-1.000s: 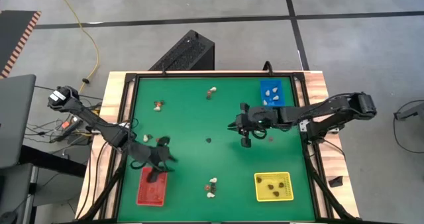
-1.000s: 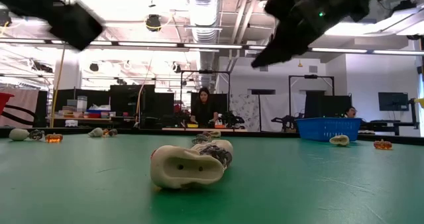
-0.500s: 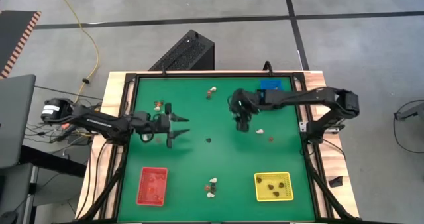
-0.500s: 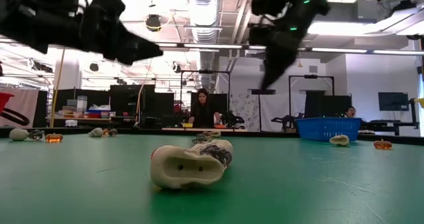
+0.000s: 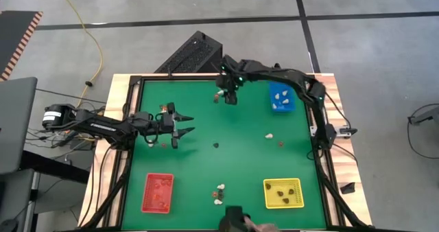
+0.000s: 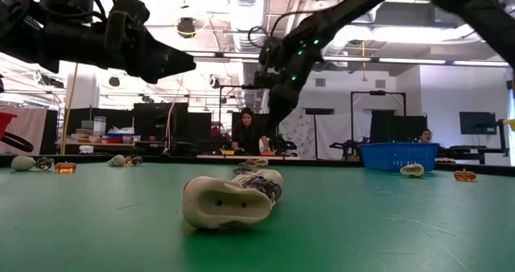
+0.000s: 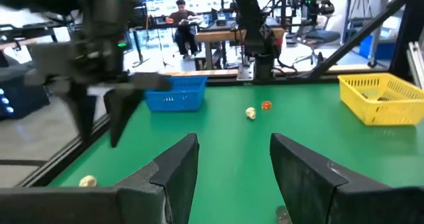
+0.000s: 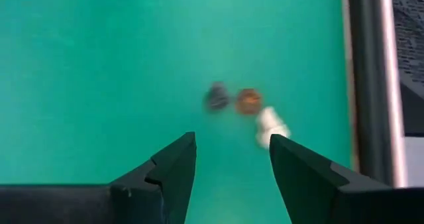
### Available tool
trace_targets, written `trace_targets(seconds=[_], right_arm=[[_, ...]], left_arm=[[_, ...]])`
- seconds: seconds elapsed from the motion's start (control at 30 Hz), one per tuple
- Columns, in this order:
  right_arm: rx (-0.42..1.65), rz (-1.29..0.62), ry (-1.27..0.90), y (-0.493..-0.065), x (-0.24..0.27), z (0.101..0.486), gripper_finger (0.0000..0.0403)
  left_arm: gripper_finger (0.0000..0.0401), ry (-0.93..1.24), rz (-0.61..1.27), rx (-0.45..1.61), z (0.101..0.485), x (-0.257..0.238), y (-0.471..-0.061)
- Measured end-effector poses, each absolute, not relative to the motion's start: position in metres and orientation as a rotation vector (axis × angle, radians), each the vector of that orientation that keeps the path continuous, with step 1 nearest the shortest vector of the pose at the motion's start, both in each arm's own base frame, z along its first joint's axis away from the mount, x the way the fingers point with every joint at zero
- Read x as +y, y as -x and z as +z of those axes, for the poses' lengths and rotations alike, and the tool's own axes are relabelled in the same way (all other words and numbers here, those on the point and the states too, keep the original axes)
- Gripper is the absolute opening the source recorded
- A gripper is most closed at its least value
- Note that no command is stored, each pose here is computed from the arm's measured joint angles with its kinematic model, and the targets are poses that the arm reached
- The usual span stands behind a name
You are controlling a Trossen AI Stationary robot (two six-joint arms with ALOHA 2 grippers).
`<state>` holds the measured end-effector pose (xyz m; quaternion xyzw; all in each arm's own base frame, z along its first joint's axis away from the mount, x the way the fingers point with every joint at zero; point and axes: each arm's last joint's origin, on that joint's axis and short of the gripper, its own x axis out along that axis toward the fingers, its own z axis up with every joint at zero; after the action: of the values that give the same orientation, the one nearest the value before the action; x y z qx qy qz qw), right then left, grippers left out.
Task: Sort Halloween decoration
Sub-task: Put the white skull toy into the blue bin
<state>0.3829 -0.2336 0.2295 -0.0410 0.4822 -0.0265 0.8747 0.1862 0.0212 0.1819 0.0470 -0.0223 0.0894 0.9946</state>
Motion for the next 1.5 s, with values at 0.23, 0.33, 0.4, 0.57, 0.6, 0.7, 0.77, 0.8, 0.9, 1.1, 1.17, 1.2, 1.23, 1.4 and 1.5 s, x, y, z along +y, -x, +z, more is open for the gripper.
trace_targets(seconds=[0.23, 0.33, 0.4, 0.57, 0.6, 0.7, 0.77, 0.8, 0.9, 1.1, 1.17, 1.2, 1.23, 1.4, 1.5], right_arm=[[1.042, -0.06, 0.058, -0.396, -0.276, 0.2, 0.0224], [1.053, -0.05, 0.057, -0.401, -0.281, 0.188, 0.0224], [1.055, -0.044, 0.056, -0.404, -0.283, 0.183, 0.0224], [1.066, -0.033, 0.05, -0.406, -0.281, 0.178, 0.0224], [1.066, -0.033, 0.051, -0.406, -0.281, 0.178, 0.0224], [1.063, -0.03, 0.055, -0.407, -0.279, 0.178, 0.0217], [1.068, -0.031, 0.046, -0.407, -0.279, 0.178, 0.0209], [1.069, -0.032, 0.043, -0.407, -0.279, 0.177, 0.0203], [1.077, -0.032, 0.032, -0.406, -0.278, 0.172, 0.0187], [1.102, -0.026, 0.014, -0.402, -0.276, 0.162, 0.0157], [1.102, -0.026, 0.014, -0.402, -0.275, 0.161, 0.0147], [1.103, -0.026, 0.011, -0.402, -0.275, 0.16, 0.0141], [1.099, -0.029, 0.009, -0.403, -0.274, 0.16, 0.0137], [1.088, -0.035, 0.013, -0.405, -0.273, 0.16, 0.0127], [1.091, -0.034, 0.018, -0.406, -0.27, 0.162, 0.0125]], left_arm=[[0.0178, -0.147, 0.181, -0.039, 0.182, 0.021, -0.186], [0.0178, -0.153, 0.182, -0.037, 0.182, 0.021, -0.186], [0.0178, -0.154, 0.182, -0.033, 0.181, 0.021, -0.186], [0.0178, -0.174, 0.205, 0.008, 0.178, 0.024, -0.186], [0.0178, -0.175, 0.21, 0.015, 0.177, 0.025, -0.186], [0.0178, -0.17, 0.224, 0.021, 0.177, 0.027, -0.186], [0.0178, -0.164, 0.231, 0.02, 0.177, 0.028, -0.185], [0.0178, -0.163, 0.233, 0.021, 0.177, 0.029, -0.185], [0.0178, -0.163, 0.237, 0.021, 0.177, 0.03, -0.185], [0.0178, -0.16, 0.238, 0.02, 0.177, 0.03, -0.185], [0.0178, -0.16, 0.238, 0.019, 0.177, 0.03, -0.185], [0.0178, -0.16, 0.238, 0.019, 0.177, 0.03, -0.185], [0.0178, -0.16, 0.238, 0.019, 0.177, 0.03, -0.185], [0.0178, -0.16, 0.238, 0.018, 0.177, 0.03, -0.185], [0.0178, -0.16, 0.238, 0.017, 0.177, 0.03, -0.185]])
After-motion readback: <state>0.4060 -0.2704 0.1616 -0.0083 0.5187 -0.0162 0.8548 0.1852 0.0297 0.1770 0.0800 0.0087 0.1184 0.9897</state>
